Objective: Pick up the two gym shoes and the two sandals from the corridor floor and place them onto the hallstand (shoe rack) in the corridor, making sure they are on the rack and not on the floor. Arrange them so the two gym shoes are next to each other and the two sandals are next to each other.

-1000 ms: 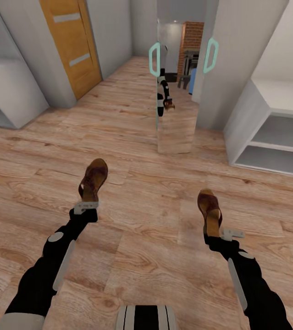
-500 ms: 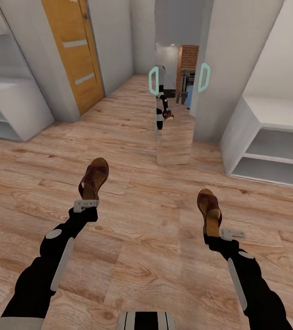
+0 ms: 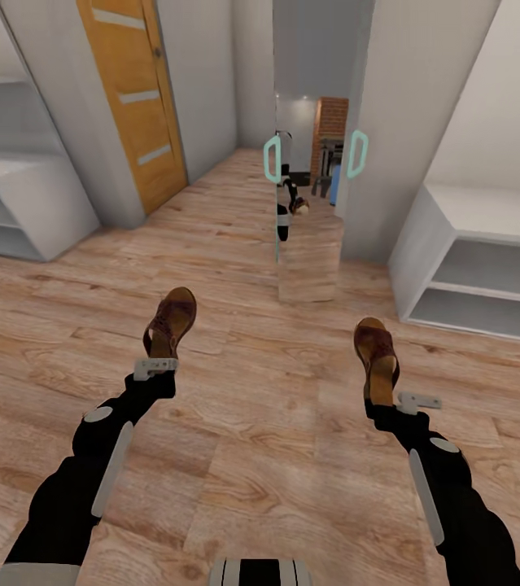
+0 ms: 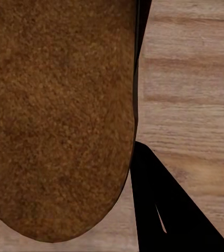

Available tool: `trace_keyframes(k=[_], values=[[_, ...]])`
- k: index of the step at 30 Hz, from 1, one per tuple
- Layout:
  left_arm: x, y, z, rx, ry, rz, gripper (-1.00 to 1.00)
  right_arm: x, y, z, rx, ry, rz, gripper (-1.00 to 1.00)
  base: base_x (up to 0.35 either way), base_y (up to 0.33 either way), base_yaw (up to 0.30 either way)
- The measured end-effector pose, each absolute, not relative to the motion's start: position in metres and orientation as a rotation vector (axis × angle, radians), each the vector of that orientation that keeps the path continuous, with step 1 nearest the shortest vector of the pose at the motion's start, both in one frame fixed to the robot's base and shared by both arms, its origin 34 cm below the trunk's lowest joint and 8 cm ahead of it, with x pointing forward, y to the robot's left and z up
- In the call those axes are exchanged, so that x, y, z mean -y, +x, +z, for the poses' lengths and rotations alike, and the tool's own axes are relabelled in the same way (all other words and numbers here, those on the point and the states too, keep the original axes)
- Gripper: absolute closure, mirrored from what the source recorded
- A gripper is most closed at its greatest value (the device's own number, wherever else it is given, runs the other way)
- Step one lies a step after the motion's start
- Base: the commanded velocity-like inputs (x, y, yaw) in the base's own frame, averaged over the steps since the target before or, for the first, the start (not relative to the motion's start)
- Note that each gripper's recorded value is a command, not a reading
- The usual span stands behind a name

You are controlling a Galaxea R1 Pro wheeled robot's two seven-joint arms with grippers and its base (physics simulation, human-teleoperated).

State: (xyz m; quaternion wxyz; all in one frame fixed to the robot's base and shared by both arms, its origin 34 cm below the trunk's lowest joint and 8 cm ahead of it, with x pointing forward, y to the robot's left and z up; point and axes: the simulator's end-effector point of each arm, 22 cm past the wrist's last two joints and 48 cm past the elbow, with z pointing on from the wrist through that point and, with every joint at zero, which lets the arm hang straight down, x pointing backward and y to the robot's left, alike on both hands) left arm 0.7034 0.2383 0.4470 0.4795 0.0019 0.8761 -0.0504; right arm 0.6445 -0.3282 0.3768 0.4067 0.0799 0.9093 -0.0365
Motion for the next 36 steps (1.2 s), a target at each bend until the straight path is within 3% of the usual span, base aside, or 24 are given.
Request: trace_keyframes(k=[36], values=[[-0.238, 0.705, 0.537, -2.002, 0.012, -0.12, 1.0, 0.327, 0.658, 0.465, -2.144, 0.201, -0.071, 1.0, 0.0, 0.0, 0.0]])
